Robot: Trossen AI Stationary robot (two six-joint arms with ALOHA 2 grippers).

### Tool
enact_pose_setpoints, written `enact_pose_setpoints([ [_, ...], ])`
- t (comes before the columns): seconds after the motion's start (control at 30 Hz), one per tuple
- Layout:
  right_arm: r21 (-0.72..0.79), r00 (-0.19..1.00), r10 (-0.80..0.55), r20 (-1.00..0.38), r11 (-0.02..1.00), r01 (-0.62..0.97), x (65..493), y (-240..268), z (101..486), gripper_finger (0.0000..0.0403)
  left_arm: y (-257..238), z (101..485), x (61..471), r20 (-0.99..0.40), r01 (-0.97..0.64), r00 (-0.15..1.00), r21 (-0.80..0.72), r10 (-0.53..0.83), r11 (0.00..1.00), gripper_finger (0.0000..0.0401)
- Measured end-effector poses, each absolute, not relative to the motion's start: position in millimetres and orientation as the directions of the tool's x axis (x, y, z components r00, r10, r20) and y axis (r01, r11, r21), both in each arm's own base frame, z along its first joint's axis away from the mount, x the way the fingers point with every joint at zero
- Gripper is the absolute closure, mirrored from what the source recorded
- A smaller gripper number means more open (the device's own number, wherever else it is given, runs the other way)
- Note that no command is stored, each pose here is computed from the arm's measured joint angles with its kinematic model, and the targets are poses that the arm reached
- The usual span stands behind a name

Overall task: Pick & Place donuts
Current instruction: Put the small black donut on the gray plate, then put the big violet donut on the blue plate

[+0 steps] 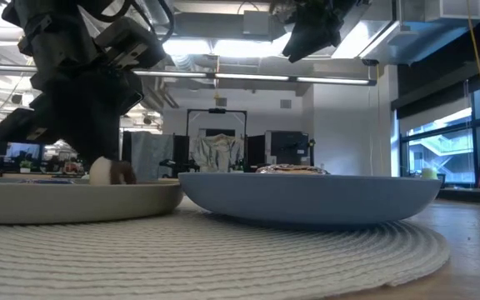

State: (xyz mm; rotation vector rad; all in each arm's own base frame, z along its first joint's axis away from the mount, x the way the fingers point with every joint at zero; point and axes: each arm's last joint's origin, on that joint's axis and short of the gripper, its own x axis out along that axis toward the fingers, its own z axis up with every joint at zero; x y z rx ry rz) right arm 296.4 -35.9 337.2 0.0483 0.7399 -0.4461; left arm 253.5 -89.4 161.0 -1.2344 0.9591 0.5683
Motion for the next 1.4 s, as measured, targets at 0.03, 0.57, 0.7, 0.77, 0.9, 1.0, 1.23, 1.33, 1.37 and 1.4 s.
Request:
enact_pose_setpoints([
  [0.03, -0.114, 0.65, -0.376, -0.661, 0.906, 0.408, 296, -36, 337, 0.0217, -89, 160, 253, -0.857, -0.814, 0.499, -0.515, -0.131, 0.269, 0.0344],
  [0.57, -0.129, 0.65, -0.376, -0.661, 0.91, 0.395, 296, -36, 337, 0.0217, -88, 158, 250, -0.876, -0.833, 0.465, -0.481, -0.126, 0.274, 0.0286],
  [0.7, -0.129, 0.65, -0.376, -0.661, 0.91, 0.395, 296, -36, 337, 0.0217, -88, 159, 249, -0.878, -0.835, 0.462, -0.477, -0.124, 0.274, 0.0273],
  [0.77, -0.129, 0.65, -0.376, -0.661, 0.91, 0.395, 296, -36, 337, 0.0217, -87, 162, 247, -0.879, -0.835, 0.463, -0.476, -0.114, 0.274, 0.0272],
  [0.9, -0.13, 0.651, -0.377, -0.659, 0.909, 0.395, 297, -36, 337, 0.0217, -83, 177, 245, -0.838, -0.8, 0.544, -0.536, -0.05, 0.271, 0.0273],
  [1.0, -0.126, 0.651, -0.385, -0.654, 0.904, 0.409, 297, -40, 338, 0.0217, -79, 192, 242, -0.781, -0.753, 0.624, -0.592, 0.025, 0.288, 0.0274],
  [1.23, -0.104, 0.61, -0.412, -0.677, 0.874, 0.475, 292, -54, 336, 0.0218, -62, 225, 232, -0.646, -0.67, 0.738, -0.666, 0.198, 0.328, 0.0273],
  [1.33, -0.058, 0.539, -0.432, -0.723, 0.816, 0.576, 283, -72, 331, 0.0219, -54, 233, 229, -0.603, -0.658, 0.752, -0.674, 0.266, 0.335, 0.0273],
  [1.37, -0.059, 0.514, -0.442, -0.735, 0.797, 0.601, 280, -79, 330, 0.0222, -52, 235, 228, -0.591, -0.656, 0.755, -0.674, 0.286, 0.34, 0.0272],
  [1.4, -0.057, 0.493, -0.454, -0.743, 0.776, 0.629, 278, -87, 328, 0.0225, -50, 237, 227, -0.578, -0.654, 0.757, -0.673, 0.305, 0.346, 0.0272],
])
